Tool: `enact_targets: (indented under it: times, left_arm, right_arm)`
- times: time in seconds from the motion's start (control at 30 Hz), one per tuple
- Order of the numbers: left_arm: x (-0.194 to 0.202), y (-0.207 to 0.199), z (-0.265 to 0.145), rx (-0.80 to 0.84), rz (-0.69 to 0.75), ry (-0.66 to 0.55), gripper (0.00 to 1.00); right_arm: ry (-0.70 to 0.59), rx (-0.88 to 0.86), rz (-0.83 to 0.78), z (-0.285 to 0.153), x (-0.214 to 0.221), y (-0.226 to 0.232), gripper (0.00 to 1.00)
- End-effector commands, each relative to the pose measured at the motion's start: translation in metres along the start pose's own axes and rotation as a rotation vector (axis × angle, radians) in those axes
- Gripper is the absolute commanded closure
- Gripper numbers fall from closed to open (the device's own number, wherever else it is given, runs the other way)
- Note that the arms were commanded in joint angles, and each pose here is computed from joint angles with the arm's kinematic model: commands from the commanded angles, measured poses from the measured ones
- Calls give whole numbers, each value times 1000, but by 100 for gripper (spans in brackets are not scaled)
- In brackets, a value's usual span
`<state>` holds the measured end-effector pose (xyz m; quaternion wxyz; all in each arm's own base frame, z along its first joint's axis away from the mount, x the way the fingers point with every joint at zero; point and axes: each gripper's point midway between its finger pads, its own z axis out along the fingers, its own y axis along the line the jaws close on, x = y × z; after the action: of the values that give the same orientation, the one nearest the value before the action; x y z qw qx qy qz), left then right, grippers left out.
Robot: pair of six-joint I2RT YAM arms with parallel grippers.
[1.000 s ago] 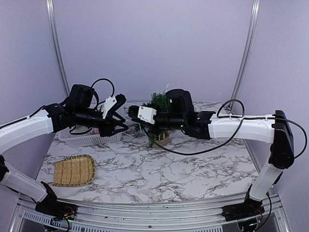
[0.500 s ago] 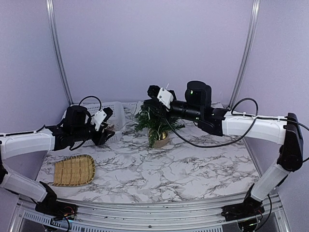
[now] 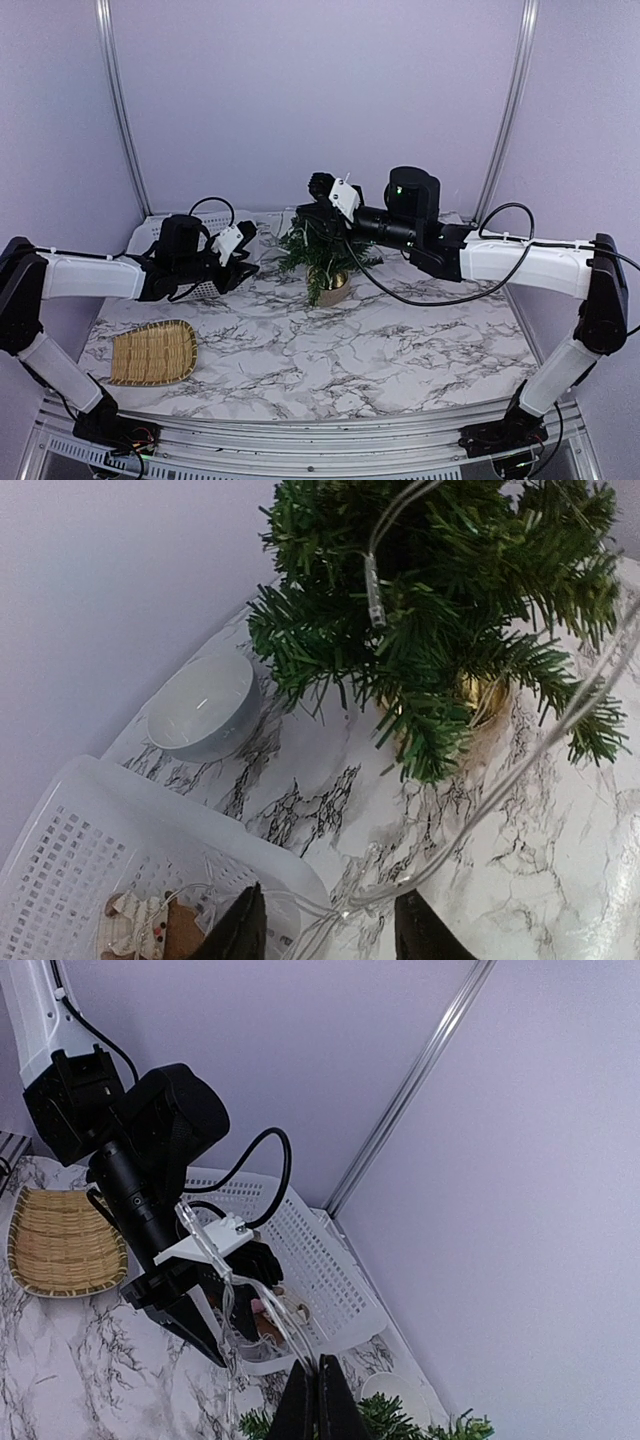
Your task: Decorate the small christmas tree
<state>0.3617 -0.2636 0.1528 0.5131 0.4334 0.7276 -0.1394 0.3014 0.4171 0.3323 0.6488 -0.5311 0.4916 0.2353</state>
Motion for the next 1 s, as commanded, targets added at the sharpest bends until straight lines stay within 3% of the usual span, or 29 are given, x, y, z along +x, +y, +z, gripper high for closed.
enact_targets:
  times: [0.0, 0.2, 0.5, 0.67, 0.77, 0.97]
  left_arm:
    - [-20, 4, 8, 30, 47, -66, 73]
    - [-36, -8, -12, 82, 43, -129, 100]
    - [-71, -8, -63, 69, 16, -183, 100]
    - [-89, -9, -87, 81, -6, -173, 100]
    - [-106, -12, -107, 90, -10, -207, 100]
    - [-120, -23, -126, 152, 3, -193, 100]
  right_arm:
    - [-45, 18, 3, -6, -14, -8, 100]
    - [-35, 26, 4, -9, -10, -10, 100]
    - [-14, 29, 27, -15, 0, -7, 98]
    - [10, 36, 33, -21, 7, -5, 75]
    - [28, 33, 27, -27, 10, -2, 54]
    - [18, 22, -2, -38, -3, 2, 24]
